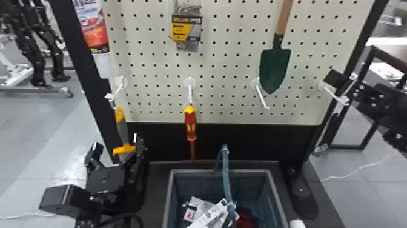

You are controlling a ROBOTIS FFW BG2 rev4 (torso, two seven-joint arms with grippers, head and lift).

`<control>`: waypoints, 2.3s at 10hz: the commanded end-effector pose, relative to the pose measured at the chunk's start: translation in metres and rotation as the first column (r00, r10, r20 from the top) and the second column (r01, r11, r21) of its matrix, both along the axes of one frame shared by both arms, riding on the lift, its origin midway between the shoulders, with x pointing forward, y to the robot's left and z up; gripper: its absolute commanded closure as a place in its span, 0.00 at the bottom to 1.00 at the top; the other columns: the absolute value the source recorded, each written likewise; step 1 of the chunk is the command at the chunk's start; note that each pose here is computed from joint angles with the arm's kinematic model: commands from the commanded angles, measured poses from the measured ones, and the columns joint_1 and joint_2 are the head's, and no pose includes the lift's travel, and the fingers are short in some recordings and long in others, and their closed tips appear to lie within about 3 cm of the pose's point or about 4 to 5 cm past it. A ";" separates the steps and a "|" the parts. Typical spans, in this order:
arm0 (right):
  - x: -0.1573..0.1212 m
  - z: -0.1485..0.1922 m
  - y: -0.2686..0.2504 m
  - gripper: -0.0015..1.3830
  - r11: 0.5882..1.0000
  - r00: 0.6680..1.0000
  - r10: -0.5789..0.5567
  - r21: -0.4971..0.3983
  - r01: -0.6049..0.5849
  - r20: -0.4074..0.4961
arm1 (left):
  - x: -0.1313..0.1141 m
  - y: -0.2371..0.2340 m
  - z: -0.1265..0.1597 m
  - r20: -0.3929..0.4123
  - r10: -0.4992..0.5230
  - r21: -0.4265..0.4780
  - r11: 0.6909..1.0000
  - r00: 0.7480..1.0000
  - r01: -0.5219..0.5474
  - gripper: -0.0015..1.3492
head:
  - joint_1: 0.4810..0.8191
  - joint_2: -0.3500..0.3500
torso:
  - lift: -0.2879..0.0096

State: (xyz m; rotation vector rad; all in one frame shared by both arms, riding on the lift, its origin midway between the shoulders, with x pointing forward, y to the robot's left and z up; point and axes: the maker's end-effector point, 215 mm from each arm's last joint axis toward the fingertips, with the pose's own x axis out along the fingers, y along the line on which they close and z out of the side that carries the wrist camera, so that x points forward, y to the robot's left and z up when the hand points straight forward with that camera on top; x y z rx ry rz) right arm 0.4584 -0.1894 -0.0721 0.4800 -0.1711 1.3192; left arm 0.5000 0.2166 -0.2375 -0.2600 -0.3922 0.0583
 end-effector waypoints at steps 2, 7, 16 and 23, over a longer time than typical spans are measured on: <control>0.000 0.000 0.000 0.20 1.000 1.000 0.001 0.003 -0.001 -0.002 | 0.001 -0.002 -0.002 -0.007 -0.002 -0.007 1.000 1.000 0.002 0.20 | 0.20 0.50 | 0.63; -0.001 0.001 0.000 0.20 1.000 1.000 0.003 0.028 -0.003 -0.013 | 0.002 -0.002 -0.008 -0.019 -0.006 -0.017 1.000 1.000 0.006 0.20 | 0.20 0.50 | 0.63; 0.002 -0.003 0.000 0.20 0.999 1.000 0.002 0.041 -0.001 -0.029 | 0.002 -0.003 -0.010 -0.022 -0.007 -0.020 1.000 1.000 0.007 0.20 | 0.20 0.50 | 0.63; 0.002 -0.002 0.001 0.20 0.998 0.999 0.006 0.059 -0.004 -0.034 | 0.003 -0.005 -0.012 -0.028 -0.017 -0.025 1.000 0.999 0.016 0.20 | 0.20 0.50 | 0.63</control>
